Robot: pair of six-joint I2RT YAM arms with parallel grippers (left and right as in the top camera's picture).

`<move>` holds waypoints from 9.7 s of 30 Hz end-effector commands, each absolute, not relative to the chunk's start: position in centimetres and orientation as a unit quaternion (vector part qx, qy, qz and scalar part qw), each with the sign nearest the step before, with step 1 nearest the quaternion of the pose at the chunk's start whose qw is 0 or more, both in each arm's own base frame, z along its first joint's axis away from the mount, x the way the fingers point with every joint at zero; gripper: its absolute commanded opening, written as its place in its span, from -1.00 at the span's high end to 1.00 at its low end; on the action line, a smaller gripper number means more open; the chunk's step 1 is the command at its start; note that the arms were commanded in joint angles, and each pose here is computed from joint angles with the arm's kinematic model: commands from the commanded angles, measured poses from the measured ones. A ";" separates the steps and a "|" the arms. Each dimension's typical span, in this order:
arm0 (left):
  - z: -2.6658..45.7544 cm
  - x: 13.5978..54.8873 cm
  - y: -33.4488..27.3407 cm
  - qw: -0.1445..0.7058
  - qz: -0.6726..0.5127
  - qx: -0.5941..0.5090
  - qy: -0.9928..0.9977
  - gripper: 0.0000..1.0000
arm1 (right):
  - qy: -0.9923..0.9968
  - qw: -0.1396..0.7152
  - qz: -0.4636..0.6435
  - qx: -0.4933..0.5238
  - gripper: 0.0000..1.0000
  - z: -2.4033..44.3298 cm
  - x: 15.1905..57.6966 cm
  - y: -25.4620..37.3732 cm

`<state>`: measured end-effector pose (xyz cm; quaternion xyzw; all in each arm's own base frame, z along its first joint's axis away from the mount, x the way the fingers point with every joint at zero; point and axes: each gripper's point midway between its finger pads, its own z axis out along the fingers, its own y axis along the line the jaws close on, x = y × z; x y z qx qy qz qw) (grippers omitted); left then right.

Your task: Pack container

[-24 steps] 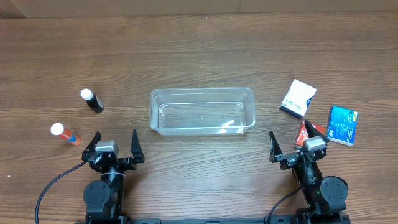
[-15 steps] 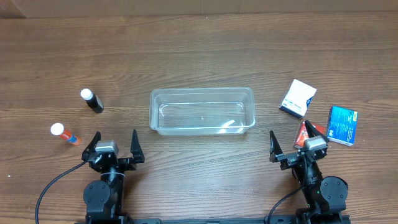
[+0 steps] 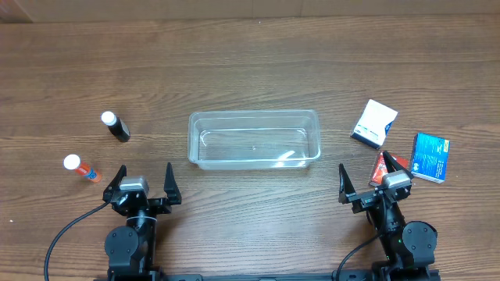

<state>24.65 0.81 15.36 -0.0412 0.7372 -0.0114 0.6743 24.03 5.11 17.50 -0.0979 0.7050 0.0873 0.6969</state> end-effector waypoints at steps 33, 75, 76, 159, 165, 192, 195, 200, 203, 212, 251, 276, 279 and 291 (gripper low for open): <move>27.5 28.5 1.1 0.411 -0.029 -0.122 0.903 -1.00 | 0.898 0.409 0.158 0.028 -1.00 23.6 29.9 6.0; 7.6 40.6 12.7 0.029 -0.018 -0.243 0.970 0.23 | 0.965 0.227 0.079 0.106 -1.00 18.7 30.4 2.1; 7.6 40.6 12.7 0.029 -0.018 -0.243 0.970 0.32 | 0.965 0.227 0.079 0.106 -1.00 18.7 30.4 2.1; 10.8 27.9 18.1 -0.016 -0.016 -0.414 0.910 -1.00 | 0.965 0.225 0.082 0.105 -1.00 18.7 30.3 2.3; 8.5 27.8 18.7 -0.046 -0.005 -0.414 0.909 -0.37 | 0.965 0.225 0.082 0.105 -1.00 18.7 30.3 2.3; 23.5 29.7 -5.8 0.180 -0.096 -0.094 0.975 0.92 | 0.965 0.225 0.088 0.103 -1.00 18.7 30.4 2.5; 19.1 30.3 -7.7 0.141 -0.095 -0.082 0.982 0.92 | 0.965 0.225 0.089 0.103 -1.00 18.8 30.4 2.5; 14.4 30.8 -10.2 0.082 -0.077 -0.049 0.992 0.92 | 0.965 0.225 0.089 0.103 -1.00 18.8 30.4 2.5; 11.6 31.0 -9.9 0.050 -0.032 -0.062 0.996 0.92 | 0.965 0.225 0.089 0.103 -1.00 18.8 30.4 2.5; 10.4 32.4 -8.9 0.066 0.005 -0.070 0.995 0.88 | 0.965 0.225 0.089 0.103 -1.00 18.8 30.4 2.5; 27.2 35.2 3.6 0.193 -0.050 -0.209 0.957 -0.69 | 0.939 0.291 0.029 0.179 -1.00 24.8 33.6 -0.5; 27.1 34.8 4.4 0.188 -0.057 -0.192 0.961 -0.72 | 0.977 -0.009 0.014 0.213 -0.47 1.0 40.0 -4.4; 27.1 34.8 4.4 0.188 -0.057 -0.192 0.961 -0.72 | 0.977 -0.011 0.014 0.214 -0.34 1.0 39.9 -4.4; 27.1 34.8 4.4 0.189 -0.056 -0.193 0.961 -0.72 | 0.988 0.123 0.049 0.078 -0.30 18.6 36.3 5.1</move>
